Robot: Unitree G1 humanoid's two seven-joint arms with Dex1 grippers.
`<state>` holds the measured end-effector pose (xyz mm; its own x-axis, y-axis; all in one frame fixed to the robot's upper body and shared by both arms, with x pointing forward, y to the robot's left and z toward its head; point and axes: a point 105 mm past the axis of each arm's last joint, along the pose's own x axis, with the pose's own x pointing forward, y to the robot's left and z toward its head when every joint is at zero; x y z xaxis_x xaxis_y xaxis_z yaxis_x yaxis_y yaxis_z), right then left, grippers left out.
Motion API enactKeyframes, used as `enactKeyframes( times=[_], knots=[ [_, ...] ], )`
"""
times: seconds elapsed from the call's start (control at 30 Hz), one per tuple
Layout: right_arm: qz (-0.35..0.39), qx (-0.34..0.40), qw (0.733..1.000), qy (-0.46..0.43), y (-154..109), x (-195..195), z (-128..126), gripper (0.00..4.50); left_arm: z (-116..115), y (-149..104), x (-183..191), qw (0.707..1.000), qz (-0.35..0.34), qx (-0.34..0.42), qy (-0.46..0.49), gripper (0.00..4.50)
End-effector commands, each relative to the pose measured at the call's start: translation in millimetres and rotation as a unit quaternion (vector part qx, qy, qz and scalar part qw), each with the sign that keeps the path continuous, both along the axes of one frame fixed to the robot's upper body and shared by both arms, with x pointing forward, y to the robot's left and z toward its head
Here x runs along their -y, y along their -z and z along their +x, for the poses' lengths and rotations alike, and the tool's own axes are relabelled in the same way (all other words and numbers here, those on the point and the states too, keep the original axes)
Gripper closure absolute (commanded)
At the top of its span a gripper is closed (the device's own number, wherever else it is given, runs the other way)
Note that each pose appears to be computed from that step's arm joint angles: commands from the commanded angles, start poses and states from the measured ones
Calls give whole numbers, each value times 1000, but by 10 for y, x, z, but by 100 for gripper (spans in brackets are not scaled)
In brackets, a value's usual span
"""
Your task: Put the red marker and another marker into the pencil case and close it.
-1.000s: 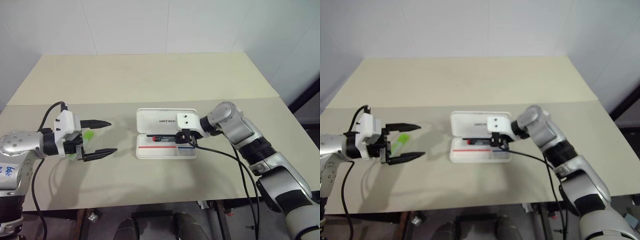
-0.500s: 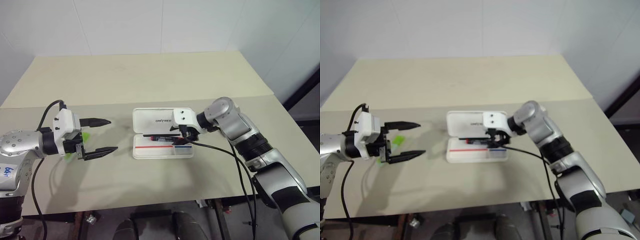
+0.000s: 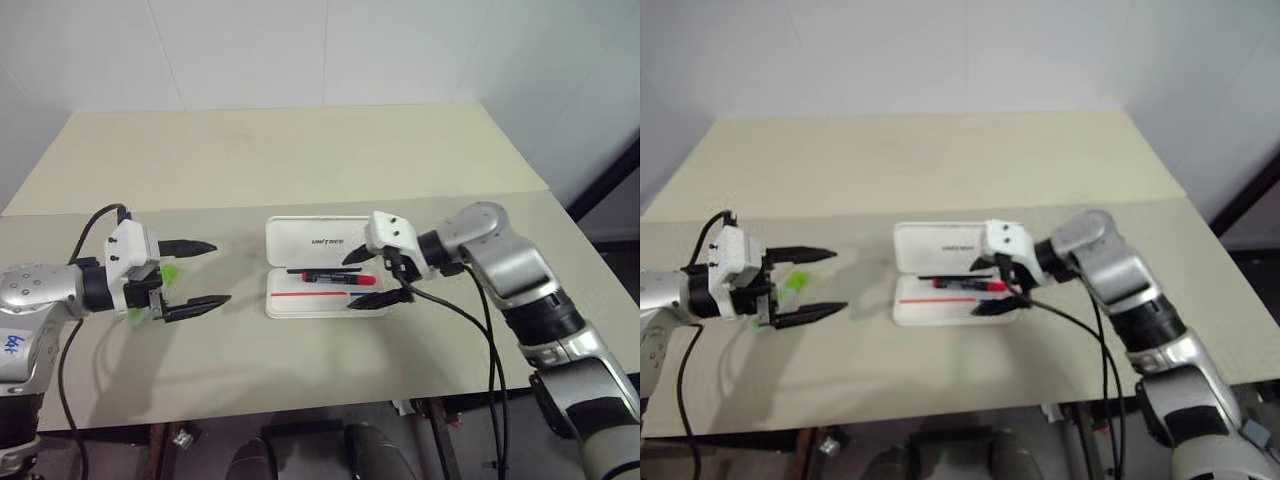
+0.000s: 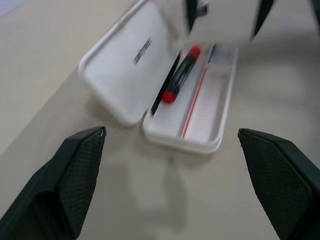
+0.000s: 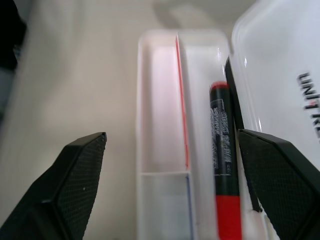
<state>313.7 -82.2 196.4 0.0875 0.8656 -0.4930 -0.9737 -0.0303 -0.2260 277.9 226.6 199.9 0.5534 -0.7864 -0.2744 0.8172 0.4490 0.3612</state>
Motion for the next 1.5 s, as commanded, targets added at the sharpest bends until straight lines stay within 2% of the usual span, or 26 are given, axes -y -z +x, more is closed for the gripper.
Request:
enactKeyframes(
  times=[0.03, 0.17, 0.37, 0.5, 0.73, 0.9, 1.07, 1.4, 1.5],
  knots=[
    [67, 30, 996, -53, -260, 95, -234, 4, 15, -80, -290, 996, 26, 17, -85, 0],
    [62, 36, 997, 3, -223, 380, -175, 4, 93, -59, -573, 978, 49, -1, -203, 0],
    [56, 46, 997, 30, -166, 471, -110, 4, 236, -174, -865, 932, 52, -47, -356, 0],
    [61, 48, 997, 31, -160, 455, -90, 4, 216, -142, -803, 923, 57, -91, -369, 0],
    [71, 52, 995, 35, -153, 422, -90, 4, 100, 245, -721, 899, 54, -191, -391, 0],
    [79, 54, 994, 45, -141, 408, -114, 4, 39, 406, -864, 874, 54, -226, -427, 0],
    [85, 55, 993, 52, -131, 382, -152, 4, 30, 544, -842, 872, 54, -257, -413, 0],
    [89, 64, 992, 68, -174, 403, -207, 4, 204, 669, -864, 872, 43, -273, -403, 0],
    [88, 66, 991, 73, -182, 415, -215, 0, 243, 663, -866, 875, 42, -272, -397, 60]
  ],
)
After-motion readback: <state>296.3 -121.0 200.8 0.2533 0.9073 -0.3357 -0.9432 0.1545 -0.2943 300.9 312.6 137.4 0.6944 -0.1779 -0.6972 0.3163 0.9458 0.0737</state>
